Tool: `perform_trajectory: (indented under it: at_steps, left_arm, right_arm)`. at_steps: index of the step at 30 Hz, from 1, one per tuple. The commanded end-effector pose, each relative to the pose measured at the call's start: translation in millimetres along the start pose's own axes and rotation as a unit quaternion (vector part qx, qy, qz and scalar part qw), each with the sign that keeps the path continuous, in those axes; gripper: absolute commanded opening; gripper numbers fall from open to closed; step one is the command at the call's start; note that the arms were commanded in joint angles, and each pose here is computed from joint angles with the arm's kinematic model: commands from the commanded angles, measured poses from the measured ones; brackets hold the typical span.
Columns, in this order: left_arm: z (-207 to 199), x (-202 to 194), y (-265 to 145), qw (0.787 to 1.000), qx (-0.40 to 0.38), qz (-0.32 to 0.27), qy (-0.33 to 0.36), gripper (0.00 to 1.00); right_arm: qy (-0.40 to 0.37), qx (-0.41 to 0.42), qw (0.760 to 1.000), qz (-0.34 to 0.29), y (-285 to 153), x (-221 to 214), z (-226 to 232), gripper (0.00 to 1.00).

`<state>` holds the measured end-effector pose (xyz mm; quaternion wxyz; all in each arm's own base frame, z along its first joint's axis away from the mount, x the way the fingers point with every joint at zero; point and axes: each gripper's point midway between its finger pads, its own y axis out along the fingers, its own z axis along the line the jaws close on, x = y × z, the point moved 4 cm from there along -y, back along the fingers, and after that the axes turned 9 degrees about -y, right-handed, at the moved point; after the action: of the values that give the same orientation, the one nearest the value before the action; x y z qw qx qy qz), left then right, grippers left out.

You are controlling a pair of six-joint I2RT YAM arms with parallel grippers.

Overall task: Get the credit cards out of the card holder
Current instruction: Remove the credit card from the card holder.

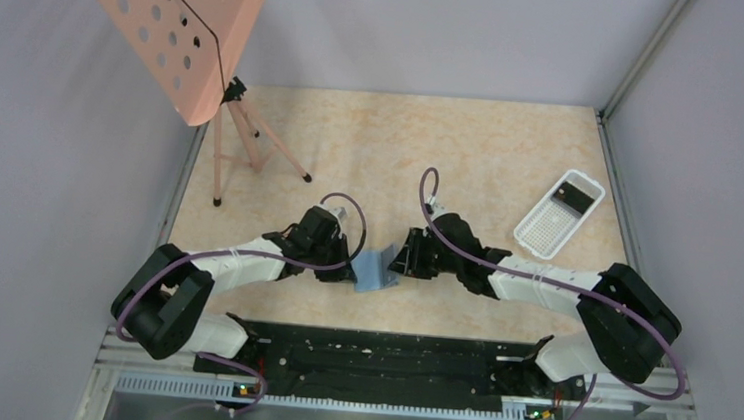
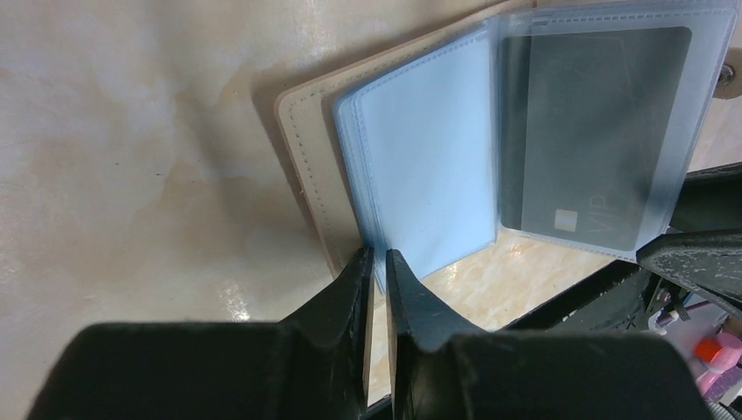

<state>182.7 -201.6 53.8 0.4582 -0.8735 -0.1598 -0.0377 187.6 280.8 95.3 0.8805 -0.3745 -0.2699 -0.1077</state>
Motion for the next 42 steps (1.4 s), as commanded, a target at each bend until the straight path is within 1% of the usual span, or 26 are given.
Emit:
perform_trajectory:
  at_steps: [1,3,5,7,11,15,21,25,29,32,35,39,42]
  left_arm:
    - [4.2,-10.2,3.0,1.000,-0.002,0.015,-0.006,0.15]
    - [4.2,-10.2,2.6,1.000,-0.002,0.014,-0.006,0.16]
    - [3.8,-10.1,2.4,1.000,-0.002,0.014,-0.006,0.16]
    - [4.6,-10.6,2.7,1.000,-0.001,0.015,-0.007,0.16]
    - [4.1,-10.1,2.4,1.000,-0.002,0.014,-0.006,0.16]
    - [5.0,-10.6,2.3,1.000,-0.001,0.015,-0.007,0.16]
    - [4.9,-11.0,1.8,1.000,-0.002,0.015,-0.006,0.16]
    - [4.9,-11.0,2.0,1.000,-0.002,0.015,-0.005,0.16]
    - [4.9,-11.1,2.1,1.000,-0.002,0.015,-0.006,0.16]
    - [4.8,-11.2,2.0,1.000,-0.002,0.015,-0.006,0.16]
    - [5.0,-11.6,1.6,1.000,-0.002,0.016,-0.006,0.16]
    - [5.4,-11.7,1.3,1.000,-0.002,0.015,-0.006,0.16]
    - [4.7,-11.5,0.9,1.000,-0.003,0.014,-0.006,0.16]
  right_arm:
    - [-0.023,0.019,0.999,-0.027,-4.1,17.9,19.1,0.30]
    - [-0.026,0.014,0.999,-0.028,-5.2,18.0,19.9,0.32]
    - [-0.031,0.009,0.999,-0.032,-6.5,19.6,20.3,0.38]
    - [-0.033,0.007,0.999,-0.033,-6.7,19.7,19.8,0.39]
    - [-0.042,-0.001,0.998,-0.035,-7.5,20.7,21.3,0.39]
    - [-0.064,-0.031,0.997,-0.039,-7.4,23.4,17.7,0.38]
    - [-0.079,-0.060,0.995,-0.030,-7.0,21.4,11.1,0.38]
    - [-0.083,-0.058,0.994,-0.032,-7.6,22.0,13.6,0.38]
    - [-0.083,-0.053,0.995,-0.030,-6.4,20.7,14.9,0.34]
    - [-0.083,-0.049,0.995,-0.029,-6.2,20.4,16.5,0.26]
    - [-0.083,-0.051,0.995,-0.027,-6.5,20.7,18.6,0.20]
    - [-0.085,-0.056,0.994,-0.025,-8.6,21.2,19.8,0.19]
    - [-0.085,-0.037,0.995,-0.029,-7.6,22.0,25.3,0.19]
